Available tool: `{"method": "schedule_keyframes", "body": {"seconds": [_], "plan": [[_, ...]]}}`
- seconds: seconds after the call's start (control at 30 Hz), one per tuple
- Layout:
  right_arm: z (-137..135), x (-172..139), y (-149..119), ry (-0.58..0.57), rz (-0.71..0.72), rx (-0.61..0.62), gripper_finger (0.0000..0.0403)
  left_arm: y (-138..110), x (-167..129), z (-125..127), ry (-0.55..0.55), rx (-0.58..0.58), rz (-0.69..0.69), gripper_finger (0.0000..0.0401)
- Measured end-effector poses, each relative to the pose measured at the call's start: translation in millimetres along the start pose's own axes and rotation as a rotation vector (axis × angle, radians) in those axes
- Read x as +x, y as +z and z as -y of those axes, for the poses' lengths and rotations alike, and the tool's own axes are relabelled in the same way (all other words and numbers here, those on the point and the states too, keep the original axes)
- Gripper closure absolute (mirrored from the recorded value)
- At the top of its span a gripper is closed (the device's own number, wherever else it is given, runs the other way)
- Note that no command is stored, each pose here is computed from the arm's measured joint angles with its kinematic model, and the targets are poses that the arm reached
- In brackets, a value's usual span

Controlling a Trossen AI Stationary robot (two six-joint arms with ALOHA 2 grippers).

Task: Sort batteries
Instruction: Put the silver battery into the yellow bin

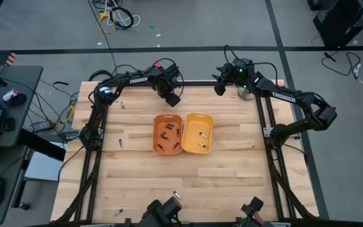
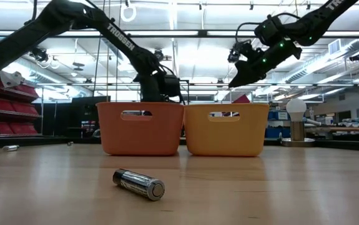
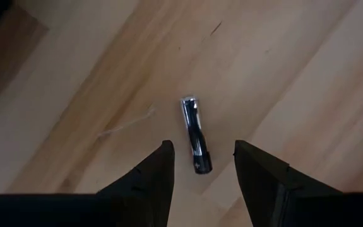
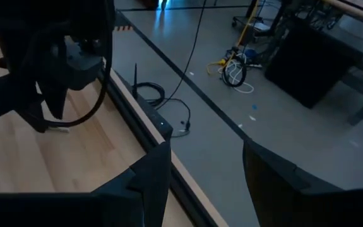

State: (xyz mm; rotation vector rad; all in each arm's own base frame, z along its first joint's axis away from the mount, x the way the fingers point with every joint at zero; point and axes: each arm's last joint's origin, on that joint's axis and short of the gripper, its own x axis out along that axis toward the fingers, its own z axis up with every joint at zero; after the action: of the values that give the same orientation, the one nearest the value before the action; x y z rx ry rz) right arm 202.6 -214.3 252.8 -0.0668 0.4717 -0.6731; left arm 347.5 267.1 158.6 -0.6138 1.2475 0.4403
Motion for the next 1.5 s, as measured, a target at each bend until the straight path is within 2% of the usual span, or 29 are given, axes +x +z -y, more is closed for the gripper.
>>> {"method": "schedule_keyframes", "body": {"seconds": [0.17,0.27,0.37,0.53,0.73,0.87,0.97,1.13,1.23,1.33,1.4,1.5], "plan": [[1.8,1.5,-6.0,-0.001,-0.022,-0.005,0.0221,1.5,6.7,-1.4,0.003,0.002,0.004,0.0242],[2.4,4.0,-13.3,-0.001,-0.048,-0.013,0.0224,2.3,9.8,-1.9,0.007,0.016,0.008,0.0259],[3.3,4.0,-17.6,-0.005,-0.055,-0.012,0.0227,2.8,13.7,-2.1,0.011,0.026,0.006,0.0297],[6.9,3.6,-19.9,-0.016,-0.060,-0.012,0.0233,4.1,14.4,-3.3,0.017,0.081,0.015,0.0382],[12.0,2.9,-21.5,-0.017,-0.060,-0.003,0.0238,11.6,5.5,-1.9,0.045,0.162,0.024,0.0388],[18.5,2.0,-23.5,-0.037,-0.067,-0.003,0.0239,22.3,-17.5,2.7,0.051,0.226,0.050,0.0395],[24.9,0.9,-25.5,-0.057,-0.072,-0.002,0.0239,27.7,-38.1,8.0,0.040,0.351,0.050,0.0395],[40.6,-2.4,-30.5,-0.086,-0.076,0.019,0.0239,25.1,-72.4,26.4,-0.055,0.697,0.009,0.0397],[49.6,-4.8,-33.2,-0.087,-0.069,0.028,0.0239,32.2,-86.5,32.4,-0.152,0.814,0.112,0.0397],[57.4,-6.9,-34.1,-0.096,-0.048,0.047,0.0239,46.1,-96.3,35.9,-0.261,0.929,0.318,0.0397],[61.3,-7.9,-33.9,-0.111,-0.034,0.059,0.0239,51.2,-99.5,38.7,-0.306,0.986,0.405,0.0397],[62.8,-8.4,-34.1,-0.116,-0.031,0.082,0.0239,51.8,-99.4,45.6,-0.326,1.041,0.435,0.0397]]}}
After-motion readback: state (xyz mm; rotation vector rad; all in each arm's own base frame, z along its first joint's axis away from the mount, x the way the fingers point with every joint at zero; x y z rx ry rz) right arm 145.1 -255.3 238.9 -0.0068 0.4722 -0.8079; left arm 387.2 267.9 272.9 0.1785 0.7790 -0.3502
